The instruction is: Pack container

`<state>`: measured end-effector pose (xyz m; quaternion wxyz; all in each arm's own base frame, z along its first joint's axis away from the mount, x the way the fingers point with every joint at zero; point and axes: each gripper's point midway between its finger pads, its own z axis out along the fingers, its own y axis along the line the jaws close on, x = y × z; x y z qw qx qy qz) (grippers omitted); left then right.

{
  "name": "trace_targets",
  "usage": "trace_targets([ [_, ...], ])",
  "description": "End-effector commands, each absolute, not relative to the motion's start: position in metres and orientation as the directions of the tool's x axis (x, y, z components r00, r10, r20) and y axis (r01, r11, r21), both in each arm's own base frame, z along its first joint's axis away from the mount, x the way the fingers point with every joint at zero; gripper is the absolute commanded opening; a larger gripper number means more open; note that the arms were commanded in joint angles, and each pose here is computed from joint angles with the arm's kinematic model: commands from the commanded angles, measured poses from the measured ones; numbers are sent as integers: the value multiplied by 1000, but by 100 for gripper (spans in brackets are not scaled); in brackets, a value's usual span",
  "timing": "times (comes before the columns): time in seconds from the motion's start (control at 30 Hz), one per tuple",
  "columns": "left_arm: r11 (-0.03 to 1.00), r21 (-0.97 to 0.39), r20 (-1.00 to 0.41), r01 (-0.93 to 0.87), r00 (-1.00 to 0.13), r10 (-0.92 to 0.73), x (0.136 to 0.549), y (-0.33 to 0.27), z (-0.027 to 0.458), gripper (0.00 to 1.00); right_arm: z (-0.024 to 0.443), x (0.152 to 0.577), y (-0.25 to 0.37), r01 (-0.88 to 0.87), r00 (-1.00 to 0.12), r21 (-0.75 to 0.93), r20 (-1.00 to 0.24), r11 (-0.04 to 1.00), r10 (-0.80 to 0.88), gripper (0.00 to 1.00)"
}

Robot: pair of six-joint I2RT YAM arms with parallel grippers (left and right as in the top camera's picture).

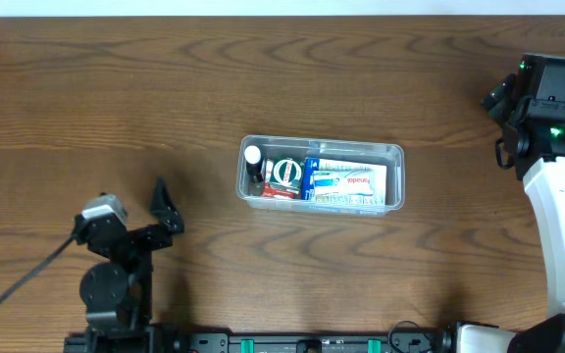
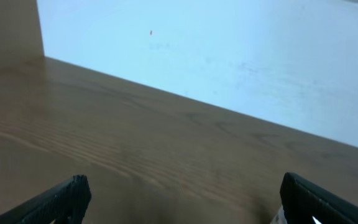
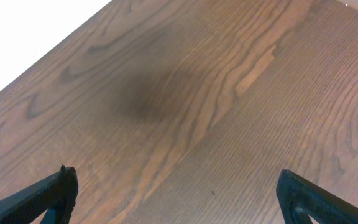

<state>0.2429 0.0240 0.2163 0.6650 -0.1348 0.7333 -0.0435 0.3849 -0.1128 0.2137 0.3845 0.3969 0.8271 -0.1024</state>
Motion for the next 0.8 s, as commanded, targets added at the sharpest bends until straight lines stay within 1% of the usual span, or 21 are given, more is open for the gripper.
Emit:
trace_targets([
  [0.0, 974, -217, -975, -65, -39, -219, 240, 15, 217, 98, 214, 384, -116, 748, -374, 139, -720, 649, 585, 99],
  [0.33, 975, -215, -977, -63, 9, -215, 238, 17, 209, 98, 214, 384, -116, 748, -373, 140, -720, 649, 586, 99],
  [0.53, 976, -213, -975, -48, 74, -210, 241, 17, 205, 98, 214, 384, -116, 748, -374, 139, -720, 649, 585, 99],
  [0.67, 976, -214, -975, -50, 64, -211, 244, 18, 192, 98, 214, 384, -116, 748, -373, 140, -720, 649, 586, 99],
  [0.77, 975, -215, -977, -59, 21, -214, 246, 18, 176, 98, 214, 384, -116, 748, -373, 140, -720, 649, 586, 99],
])
